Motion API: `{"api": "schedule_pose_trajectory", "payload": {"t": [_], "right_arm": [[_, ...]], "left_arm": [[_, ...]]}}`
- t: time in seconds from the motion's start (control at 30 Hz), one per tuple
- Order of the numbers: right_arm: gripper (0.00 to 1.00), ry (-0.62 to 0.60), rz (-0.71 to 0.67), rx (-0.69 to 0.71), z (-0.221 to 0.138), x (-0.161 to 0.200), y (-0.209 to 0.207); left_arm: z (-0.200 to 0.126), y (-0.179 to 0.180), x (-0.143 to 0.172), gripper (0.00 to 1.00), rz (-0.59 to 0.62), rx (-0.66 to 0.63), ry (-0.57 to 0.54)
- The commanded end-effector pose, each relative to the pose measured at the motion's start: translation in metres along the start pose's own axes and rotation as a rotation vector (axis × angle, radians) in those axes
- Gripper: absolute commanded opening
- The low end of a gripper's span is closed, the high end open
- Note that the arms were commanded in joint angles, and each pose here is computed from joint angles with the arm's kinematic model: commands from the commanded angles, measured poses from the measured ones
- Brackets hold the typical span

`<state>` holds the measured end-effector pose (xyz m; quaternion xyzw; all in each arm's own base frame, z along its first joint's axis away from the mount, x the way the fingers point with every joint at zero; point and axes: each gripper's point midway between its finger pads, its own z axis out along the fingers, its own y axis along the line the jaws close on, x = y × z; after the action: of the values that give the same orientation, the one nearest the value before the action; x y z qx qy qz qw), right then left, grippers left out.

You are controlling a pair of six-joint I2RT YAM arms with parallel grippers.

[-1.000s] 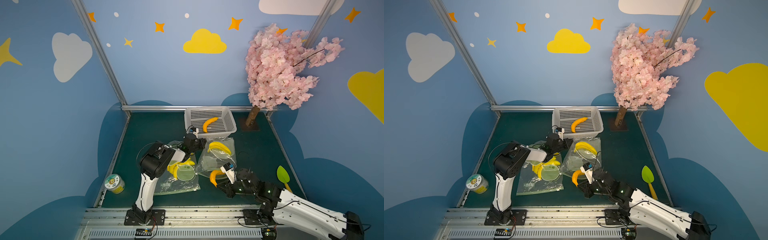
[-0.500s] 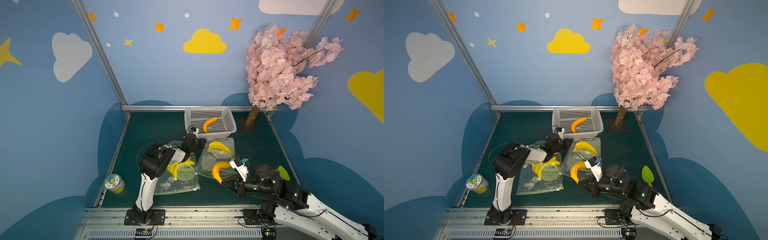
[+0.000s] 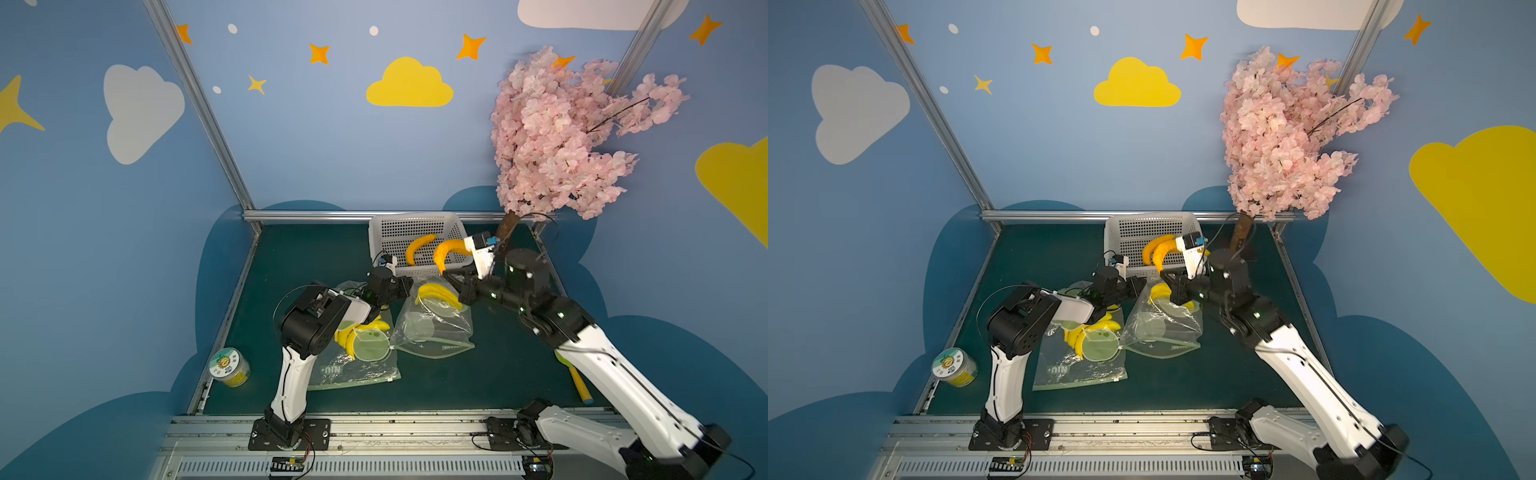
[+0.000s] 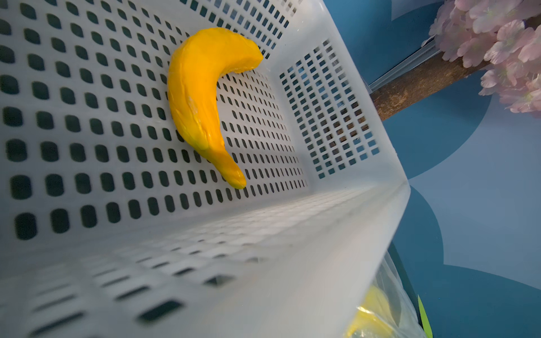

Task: Open the zip-top bag and take out the banana
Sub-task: Pick up the banana from the zipper food storage bag, then place the banana in the basket.

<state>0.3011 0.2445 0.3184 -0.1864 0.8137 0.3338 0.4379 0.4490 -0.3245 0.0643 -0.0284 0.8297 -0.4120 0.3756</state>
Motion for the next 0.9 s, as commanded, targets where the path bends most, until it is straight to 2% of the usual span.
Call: {"api": "schedule_pose_trajectory", "payload": {"t": [0.0, 0.17, 0.23, 0.4, 0.43, 0.47, 0.5, 0.63, 0.73, 0.8, 0.87], "right_arm": [[0.0, 0.016, -0.072, 0.002, 0.063, -0.02, -0.03], [0.0, 0.13, -0.072, -0.001, 0.165, -0.019, -0.073], [0.0, 0.153, -0.04, 0.007, 0.192, -0.015, -0.091], [0.0, 0.225, 0.061, 0.042, 0.222, 0.003, -0.125], [0.0, 0.221, 0.062, 0.058, 0.221, 0.003, -0.128], [0.06, 0.215, 0.061, 0.067, 0.218, 0.001, -0.128], [0.19, 0.202, 0.059, 0.068, 0.214, -0.003, -0.127], [0.47, 0.124, 0.021, 0.068, 0.177, -0.026, -0.109], [0.49, 0.085, 0.0, 0.073, 0.131, -0.025, -0.089], [0.49, 0.084, -0.026, 0.097, 0.097, -0.009, -0.077], [0.49, 0.106, -0.077, 0.142, 0.063, 0.023, -0.067]], "left_arm": [[0.001, 0.022, 0.016, 0.03, -0.054, -0.05, 0.034], [-0.001, 0.022, 0.018, 0.03, -0.058, -0.044, 0.04], [-0.003, 0.02, 0.019, 0.03, -0.057, -0.038, 0.041], [-0.008, 0.023, 0.021, 0.03, -0.055, -0.046, 0.037], [-0.009, 0.023, 0.021, 0.03, -0.054, -0.044, 0.04], [-0.009, 0.024, 0.023, 0.03, -0.056, -0.046, 0.042], [-0.009, 0.024, 0.024, 0.03, -0.058, -0.046, 0.043], [-0.009, 0.028, 0.026, 0.03, -0.079, -0.047, 0.039], [-0.009, 0.027, 0.025, 0.03, -0.083, -0.046, 0.037], [-0.01, 0.027, 0.023, 0.03, -0.082, -0.053, 0.036], [-0.01, 0.027, 0.021, 0.03, -0.082, -0.052, 0.036]]}}
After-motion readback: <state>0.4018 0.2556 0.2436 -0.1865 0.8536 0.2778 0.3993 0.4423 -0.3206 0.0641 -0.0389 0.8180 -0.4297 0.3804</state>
